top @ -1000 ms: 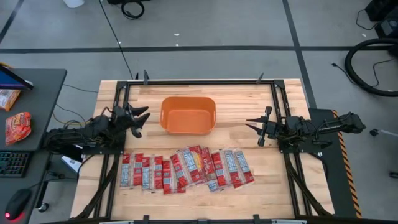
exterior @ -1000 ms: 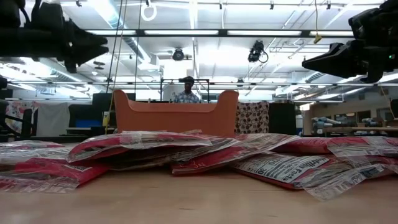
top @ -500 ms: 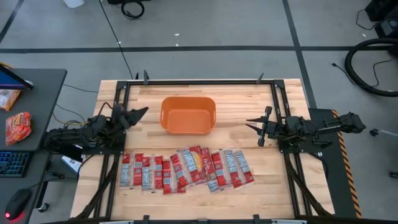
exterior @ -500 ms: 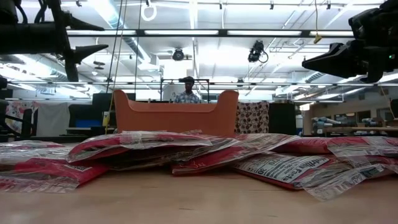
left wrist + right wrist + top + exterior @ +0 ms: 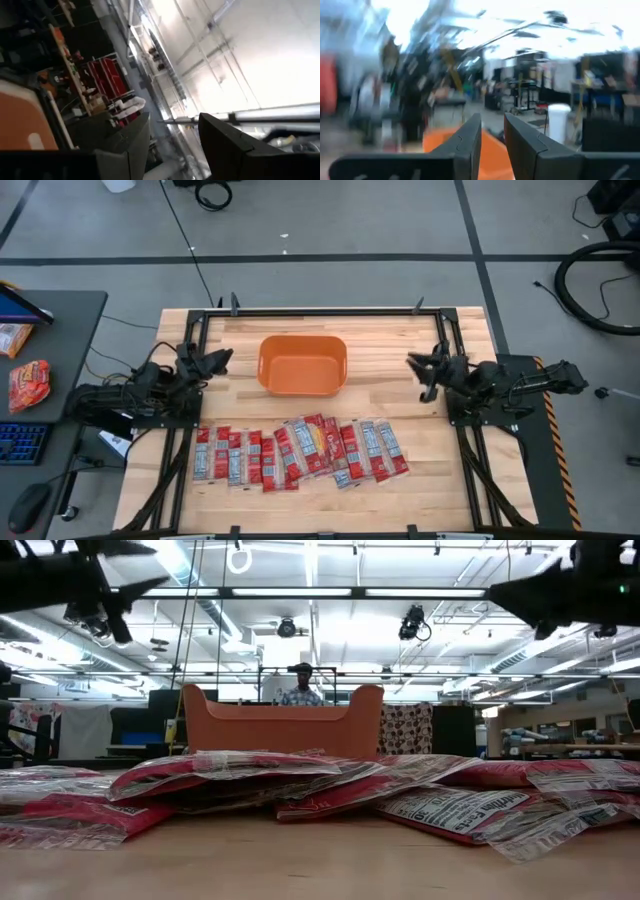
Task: Sort popcorn bags into baskets
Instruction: Put the red popcorn bag into the orange bin
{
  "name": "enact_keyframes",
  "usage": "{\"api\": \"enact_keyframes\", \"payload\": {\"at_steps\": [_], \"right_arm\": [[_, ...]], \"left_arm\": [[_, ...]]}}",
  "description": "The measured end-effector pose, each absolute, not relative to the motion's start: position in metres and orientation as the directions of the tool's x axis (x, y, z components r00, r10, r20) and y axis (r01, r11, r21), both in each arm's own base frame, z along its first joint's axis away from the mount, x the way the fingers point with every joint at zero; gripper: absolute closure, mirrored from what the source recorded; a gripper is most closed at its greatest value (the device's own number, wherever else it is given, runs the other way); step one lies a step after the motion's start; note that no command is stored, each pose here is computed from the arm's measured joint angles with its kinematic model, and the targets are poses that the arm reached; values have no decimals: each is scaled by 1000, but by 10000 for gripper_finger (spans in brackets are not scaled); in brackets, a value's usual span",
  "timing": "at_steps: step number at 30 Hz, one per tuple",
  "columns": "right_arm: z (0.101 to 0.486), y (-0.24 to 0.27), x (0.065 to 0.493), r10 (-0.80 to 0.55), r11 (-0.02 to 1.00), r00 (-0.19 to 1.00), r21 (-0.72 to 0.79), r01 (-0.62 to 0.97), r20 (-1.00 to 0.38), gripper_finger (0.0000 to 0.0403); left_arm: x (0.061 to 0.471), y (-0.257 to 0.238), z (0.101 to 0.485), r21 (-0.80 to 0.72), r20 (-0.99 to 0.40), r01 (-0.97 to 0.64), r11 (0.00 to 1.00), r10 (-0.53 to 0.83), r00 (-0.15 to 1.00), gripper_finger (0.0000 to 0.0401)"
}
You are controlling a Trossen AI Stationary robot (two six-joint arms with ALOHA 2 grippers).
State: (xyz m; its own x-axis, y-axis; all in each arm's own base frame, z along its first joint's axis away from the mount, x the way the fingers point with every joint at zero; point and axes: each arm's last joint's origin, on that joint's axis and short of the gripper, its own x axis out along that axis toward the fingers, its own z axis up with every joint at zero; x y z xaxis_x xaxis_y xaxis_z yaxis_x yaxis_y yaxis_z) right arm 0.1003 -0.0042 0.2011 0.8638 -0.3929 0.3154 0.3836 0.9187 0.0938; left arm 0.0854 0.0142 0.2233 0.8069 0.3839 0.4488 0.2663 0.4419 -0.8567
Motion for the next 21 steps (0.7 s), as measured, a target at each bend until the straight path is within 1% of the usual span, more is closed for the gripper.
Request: {"api": "enact_keyframes", "payload": {"at_steps": [3, 6, 9, 11, 15, 17, 21], "right_arm": [[206, -7, 97, -497, 849, 799, 379, 368, 339, 314], [205, -10, 95, -577, 720, 752, 632, 285, 319, 314], [205, -11, 95, -621, 595, 722, 783, 182, 304, 314], [205, -11, 94, -628, 569, 717, 807, 158, 302, 314], [206, -10, 95, -591, 585, 741, 802, 120, 320, 314], [207, -9, 96, -537, 588, 772, 807, 52, 341, 314], [209, -4, 97, -367, 606, 842, 788, -107, 396, 314]], "left_arm": [[88, 12, 239, -840, 450, 253, 480, 355, 820, 229], [95, 10, 255, -815, 435, 219, 536, 316, 843, 229], [104, 7, 270, -794, 419, 205, 572, 269, 867, 229], [112, 5, 278, -783, 398, 202, 589, 222, 890, 229], [129, -2, 294, -772, 351, 228, 593, 99, 931, 229], [139, -7, 298, -786, 307, 229, 574, 40, 951, 229], [160, -22, 302, -826, 185, 201, 527, -83, 979, 229]]}}
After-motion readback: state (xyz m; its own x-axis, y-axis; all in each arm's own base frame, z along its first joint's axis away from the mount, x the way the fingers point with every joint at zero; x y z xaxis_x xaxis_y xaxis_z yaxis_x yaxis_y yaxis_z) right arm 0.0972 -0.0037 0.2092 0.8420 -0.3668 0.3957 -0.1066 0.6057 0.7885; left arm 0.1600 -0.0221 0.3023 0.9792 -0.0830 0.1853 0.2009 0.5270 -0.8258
